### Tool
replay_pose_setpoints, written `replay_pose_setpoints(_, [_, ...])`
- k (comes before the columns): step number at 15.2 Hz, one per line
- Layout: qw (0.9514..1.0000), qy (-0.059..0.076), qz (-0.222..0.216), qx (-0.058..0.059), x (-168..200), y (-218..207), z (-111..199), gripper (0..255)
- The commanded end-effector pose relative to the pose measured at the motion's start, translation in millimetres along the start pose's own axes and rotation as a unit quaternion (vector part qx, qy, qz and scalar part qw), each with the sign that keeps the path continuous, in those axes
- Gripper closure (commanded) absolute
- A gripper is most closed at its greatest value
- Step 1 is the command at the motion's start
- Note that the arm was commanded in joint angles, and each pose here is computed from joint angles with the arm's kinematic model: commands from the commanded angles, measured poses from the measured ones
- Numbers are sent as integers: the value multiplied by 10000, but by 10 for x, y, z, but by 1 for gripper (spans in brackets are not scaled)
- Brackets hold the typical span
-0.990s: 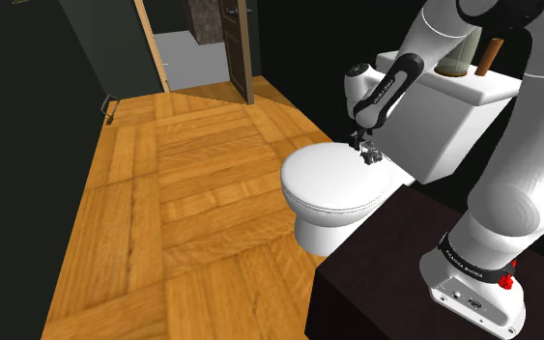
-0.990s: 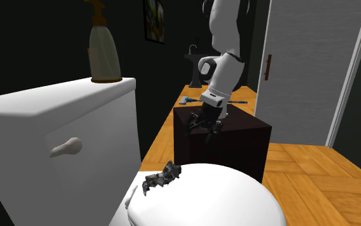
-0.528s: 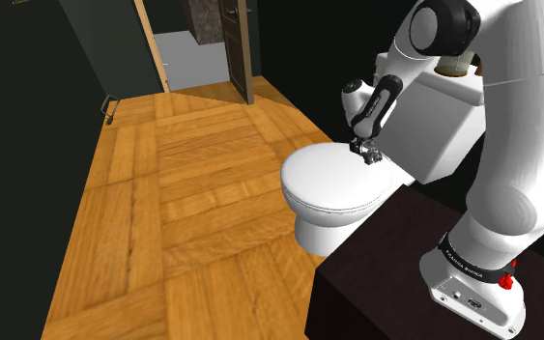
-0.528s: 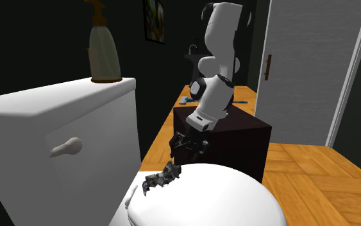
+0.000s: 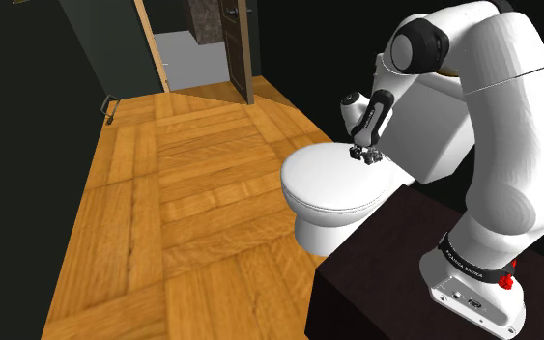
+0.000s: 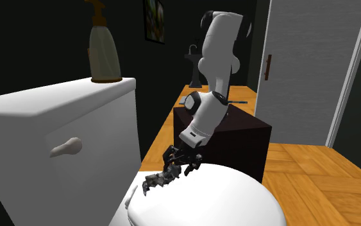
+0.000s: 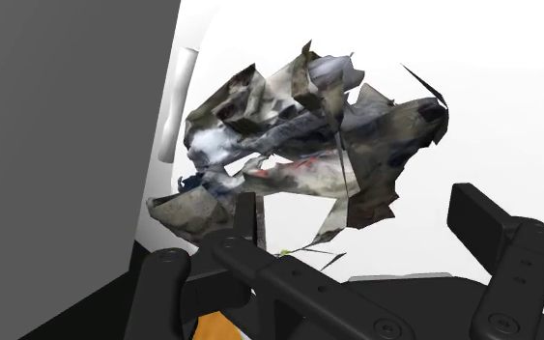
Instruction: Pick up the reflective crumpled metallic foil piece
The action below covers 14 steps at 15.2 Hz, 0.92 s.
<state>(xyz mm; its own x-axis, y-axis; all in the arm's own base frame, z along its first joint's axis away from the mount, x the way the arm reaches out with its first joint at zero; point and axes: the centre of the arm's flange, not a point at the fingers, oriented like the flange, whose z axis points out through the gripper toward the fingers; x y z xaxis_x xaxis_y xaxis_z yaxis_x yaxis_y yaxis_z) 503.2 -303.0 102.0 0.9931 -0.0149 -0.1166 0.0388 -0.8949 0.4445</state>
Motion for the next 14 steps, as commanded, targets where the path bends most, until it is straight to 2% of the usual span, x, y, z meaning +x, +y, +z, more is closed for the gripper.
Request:
replay_pose_setpoints(1, [10000, 1, 1, -2, 8, -48, 87, 0])
replay_pose_setpoints(4, [10000, 1, 1, -2, 17, -85, 161, 0])
replay_pose_setpoints(5, [10000, 1, 1, -2, 20, -88, 160, 255])
replay_pose_setpoints(14, [10000, 1, 1, -2, 17, -85, 161, 255])
